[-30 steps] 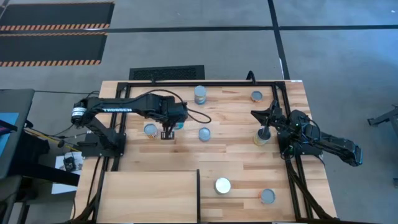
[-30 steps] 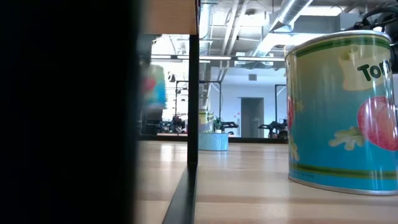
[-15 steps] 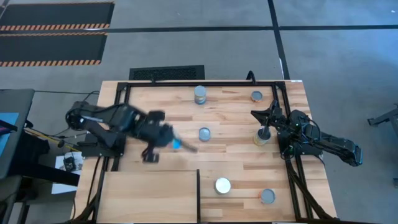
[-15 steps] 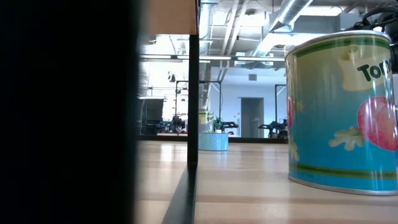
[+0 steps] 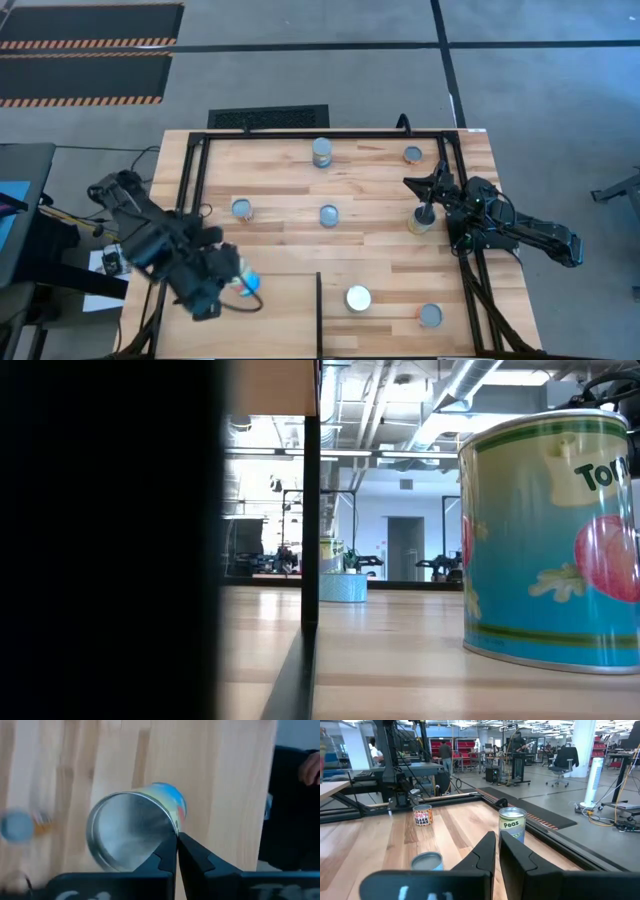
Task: Pick and place cans onto a shelf
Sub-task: Put the canned tomatoes on the shelf
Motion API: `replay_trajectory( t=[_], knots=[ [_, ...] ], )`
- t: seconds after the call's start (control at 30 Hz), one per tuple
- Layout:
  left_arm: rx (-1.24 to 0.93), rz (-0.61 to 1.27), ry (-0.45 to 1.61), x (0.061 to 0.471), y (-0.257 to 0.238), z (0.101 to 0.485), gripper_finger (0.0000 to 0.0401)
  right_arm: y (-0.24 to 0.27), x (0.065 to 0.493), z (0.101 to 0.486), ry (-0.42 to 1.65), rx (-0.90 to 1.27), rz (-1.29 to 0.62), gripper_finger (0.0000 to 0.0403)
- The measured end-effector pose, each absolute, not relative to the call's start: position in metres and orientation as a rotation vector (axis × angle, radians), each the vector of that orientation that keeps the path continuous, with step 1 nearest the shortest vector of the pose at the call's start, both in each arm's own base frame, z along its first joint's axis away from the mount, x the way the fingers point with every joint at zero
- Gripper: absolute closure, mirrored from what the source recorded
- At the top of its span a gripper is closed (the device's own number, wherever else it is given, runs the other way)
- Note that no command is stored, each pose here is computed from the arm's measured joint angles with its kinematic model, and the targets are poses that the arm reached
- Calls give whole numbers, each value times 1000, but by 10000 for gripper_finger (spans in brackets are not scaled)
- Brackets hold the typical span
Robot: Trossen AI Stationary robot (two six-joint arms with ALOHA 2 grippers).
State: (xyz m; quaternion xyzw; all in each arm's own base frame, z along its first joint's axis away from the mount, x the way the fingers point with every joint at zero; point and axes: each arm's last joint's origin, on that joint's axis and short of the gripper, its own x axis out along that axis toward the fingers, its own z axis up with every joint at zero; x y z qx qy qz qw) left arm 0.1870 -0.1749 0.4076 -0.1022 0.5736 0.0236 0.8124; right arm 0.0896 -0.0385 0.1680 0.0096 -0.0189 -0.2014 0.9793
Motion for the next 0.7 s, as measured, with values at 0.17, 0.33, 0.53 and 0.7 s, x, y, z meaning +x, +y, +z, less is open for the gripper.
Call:
replay_trajectory(
  t=[0.17, 0.33, 0.53, 0.7],
  knots=[
    [-268, 122, 1317, 158, -191, 383, 401, -39, 90, 168, -39, 19, -406, 354],
    [-328, 157, 1353, 135, -204, 374, 401, -39, 90, 168, -38, 19, -406, 354],
    [-380, 180, 1418, 113, -218, 370, 401, -39, 90, 168, -38, 19, -406, 354],
    [-397, 171, 1462, 104, -223, 371, 401, -39, 90, 168, -38, 19, -406, 354]
  ],
)
